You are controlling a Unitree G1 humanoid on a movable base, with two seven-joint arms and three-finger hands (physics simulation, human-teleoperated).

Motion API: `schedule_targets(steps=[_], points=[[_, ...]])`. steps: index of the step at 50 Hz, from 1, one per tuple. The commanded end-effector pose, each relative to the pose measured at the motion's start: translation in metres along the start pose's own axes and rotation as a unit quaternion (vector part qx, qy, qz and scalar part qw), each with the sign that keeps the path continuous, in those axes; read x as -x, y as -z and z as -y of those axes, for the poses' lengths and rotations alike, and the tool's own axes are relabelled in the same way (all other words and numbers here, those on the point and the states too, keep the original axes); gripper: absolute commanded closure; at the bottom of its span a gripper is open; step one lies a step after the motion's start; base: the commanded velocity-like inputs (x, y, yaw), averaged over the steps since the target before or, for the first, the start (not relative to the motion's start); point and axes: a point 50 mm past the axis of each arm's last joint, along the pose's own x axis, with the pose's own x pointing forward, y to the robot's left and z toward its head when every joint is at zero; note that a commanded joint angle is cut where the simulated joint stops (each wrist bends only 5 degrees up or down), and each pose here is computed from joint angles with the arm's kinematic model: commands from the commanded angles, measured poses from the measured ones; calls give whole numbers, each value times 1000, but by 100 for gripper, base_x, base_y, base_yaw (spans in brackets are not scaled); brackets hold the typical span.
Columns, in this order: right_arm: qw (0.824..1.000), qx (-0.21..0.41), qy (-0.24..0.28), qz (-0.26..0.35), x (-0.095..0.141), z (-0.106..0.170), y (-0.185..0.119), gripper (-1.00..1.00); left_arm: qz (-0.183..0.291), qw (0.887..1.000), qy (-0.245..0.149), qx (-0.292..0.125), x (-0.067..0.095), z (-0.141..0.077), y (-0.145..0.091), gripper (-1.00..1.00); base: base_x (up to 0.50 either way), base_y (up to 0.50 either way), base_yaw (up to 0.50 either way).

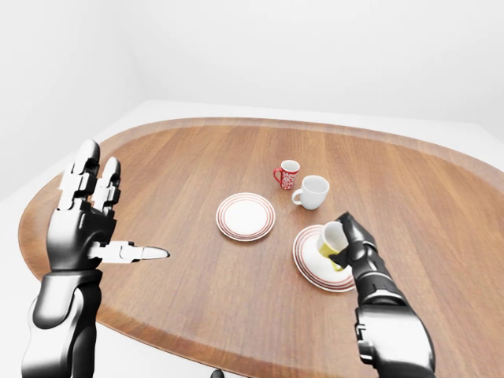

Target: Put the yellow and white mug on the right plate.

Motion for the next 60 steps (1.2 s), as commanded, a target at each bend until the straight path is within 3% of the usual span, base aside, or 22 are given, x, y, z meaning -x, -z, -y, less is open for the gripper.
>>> schedule_targets(steps=[1,58,59,60], points=[[1000,15,22,-7,1,1,5,100,-1,1000,0,0,0,0,1,-100,0,0,0],[999,-13,23,-20,3,-7,11,100,-1,1000,5,-2,1,2,0,-100,0,0,0],[999,-12,25,-20,3,-7,12,70,-3,1000,5,-1,1,2,1,-100,0,0,0],[999,-14,20,-21,3,-8,12,-100,-3,1000,5,-1,1,2,1,-100,0,0,0]])
